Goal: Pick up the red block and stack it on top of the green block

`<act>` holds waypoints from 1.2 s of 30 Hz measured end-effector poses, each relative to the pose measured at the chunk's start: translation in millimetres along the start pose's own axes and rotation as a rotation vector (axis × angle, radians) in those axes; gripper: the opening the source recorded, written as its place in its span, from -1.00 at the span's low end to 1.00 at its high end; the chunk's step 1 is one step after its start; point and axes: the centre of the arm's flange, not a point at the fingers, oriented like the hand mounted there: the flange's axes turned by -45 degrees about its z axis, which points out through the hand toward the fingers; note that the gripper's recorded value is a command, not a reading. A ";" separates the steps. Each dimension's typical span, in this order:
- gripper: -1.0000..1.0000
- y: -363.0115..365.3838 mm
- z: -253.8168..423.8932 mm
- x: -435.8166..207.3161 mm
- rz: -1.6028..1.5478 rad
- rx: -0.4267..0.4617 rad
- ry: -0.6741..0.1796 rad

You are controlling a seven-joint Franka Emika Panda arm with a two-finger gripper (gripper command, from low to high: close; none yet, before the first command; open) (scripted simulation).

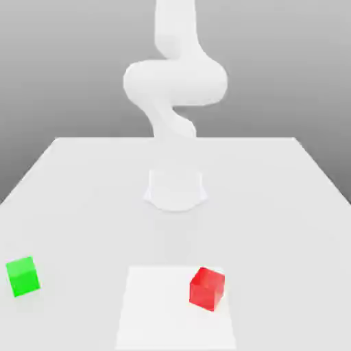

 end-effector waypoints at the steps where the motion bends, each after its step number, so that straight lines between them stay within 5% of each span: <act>1: 0.00 0.3 28.1 -5.2 0.032 0.018 -0.043; 9: 0.00 -15.6 210.9 -91.4 0.240 0.033 -0.359; 17: 0.00 -24.9 324.2 -229.1 0.384 -0.140 -0.608; 21: 0.00 -18.8 352.9 -287.3 0.422 -0.245 -0.666; 28: 0.00 -12.7 393.6 -326.0 0.427 -0.258 -0.671; 29: -1.00 -12.0 398.1 -331.2 0.428 -0.258 -0.673; 36: -1.00 -12.1 398.7 -331.6 0.428 -0.258 -0.671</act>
